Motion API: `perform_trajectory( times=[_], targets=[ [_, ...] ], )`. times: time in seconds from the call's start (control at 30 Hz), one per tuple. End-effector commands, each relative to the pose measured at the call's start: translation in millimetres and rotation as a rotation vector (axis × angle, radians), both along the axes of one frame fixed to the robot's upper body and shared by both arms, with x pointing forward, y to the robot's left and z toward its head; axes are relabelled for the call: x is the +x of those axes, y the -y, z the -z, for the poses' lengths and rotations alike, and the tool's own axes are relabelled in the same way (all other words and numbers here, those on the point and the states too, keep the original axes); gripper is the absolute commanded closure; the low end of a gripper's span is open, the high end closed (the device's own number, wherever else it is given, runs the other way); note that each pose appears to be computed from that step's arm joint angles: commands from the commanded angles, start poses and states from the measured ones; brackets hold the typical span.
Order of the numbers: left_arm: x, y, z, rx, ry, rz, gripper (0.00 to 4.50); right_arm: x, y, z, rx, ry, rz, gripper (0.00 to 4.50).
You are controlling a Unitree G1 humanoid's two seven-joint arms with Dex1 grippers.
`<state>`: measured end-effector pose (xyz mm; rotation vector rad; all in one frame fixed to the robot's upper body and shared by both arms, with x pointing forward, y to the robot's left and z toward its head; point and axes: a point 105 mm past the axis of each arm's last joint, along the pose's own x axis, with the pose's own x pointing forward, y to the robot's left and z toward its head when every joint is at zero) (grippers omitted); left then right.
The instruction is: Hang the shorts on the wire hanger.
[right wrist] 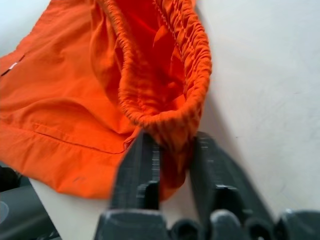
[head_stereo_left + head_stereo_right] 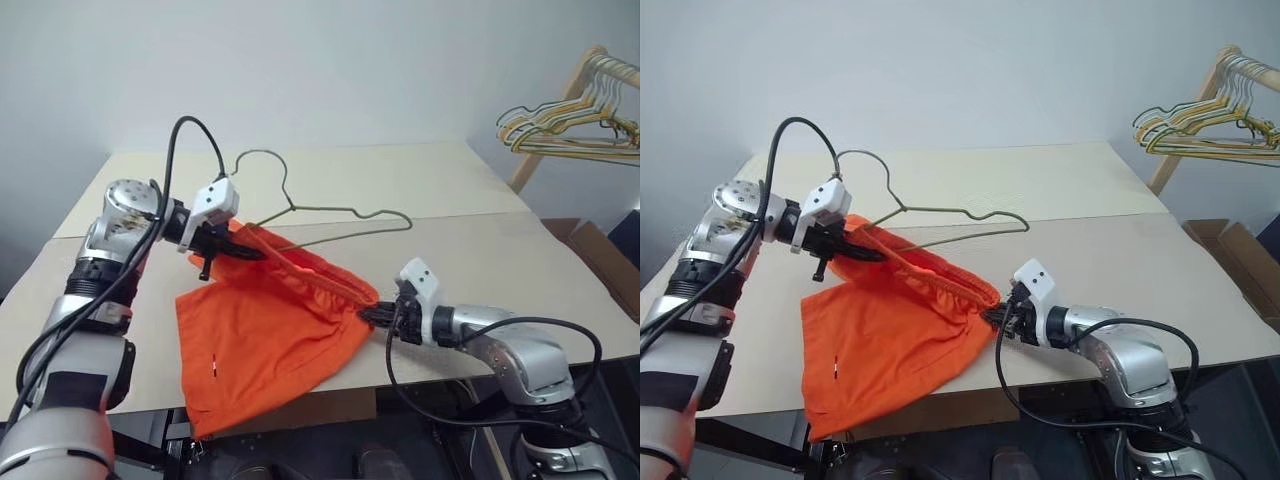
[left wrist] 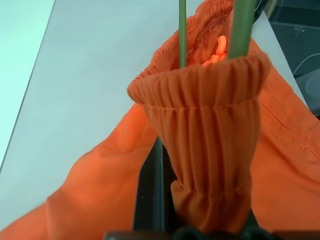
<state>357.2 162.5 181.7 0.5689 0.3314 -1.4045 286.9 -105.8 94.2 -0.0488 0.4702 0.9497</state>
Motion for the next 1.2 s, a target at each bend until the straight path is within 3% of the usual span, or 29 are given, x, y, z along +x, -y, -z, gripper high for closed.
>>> perform_trajectory(
  times=[0.03,0.47,1.2],
  targets=[
    [0,-4,-16,-0.024,0.048,-0.011,4.5,7,5,-17,-0.001,0.056,-0.016,4.45],
    [-31,-32,-13,0.029,0.0,0.051,4.5,30,60,-43,-0.086,0.006,-0.029,4.45],
    [-27,-70,23,0.264,-0.063,-0.074,4.5,36,95,-74,-0.169,0.034,-0.044,4.45]
  ],
)
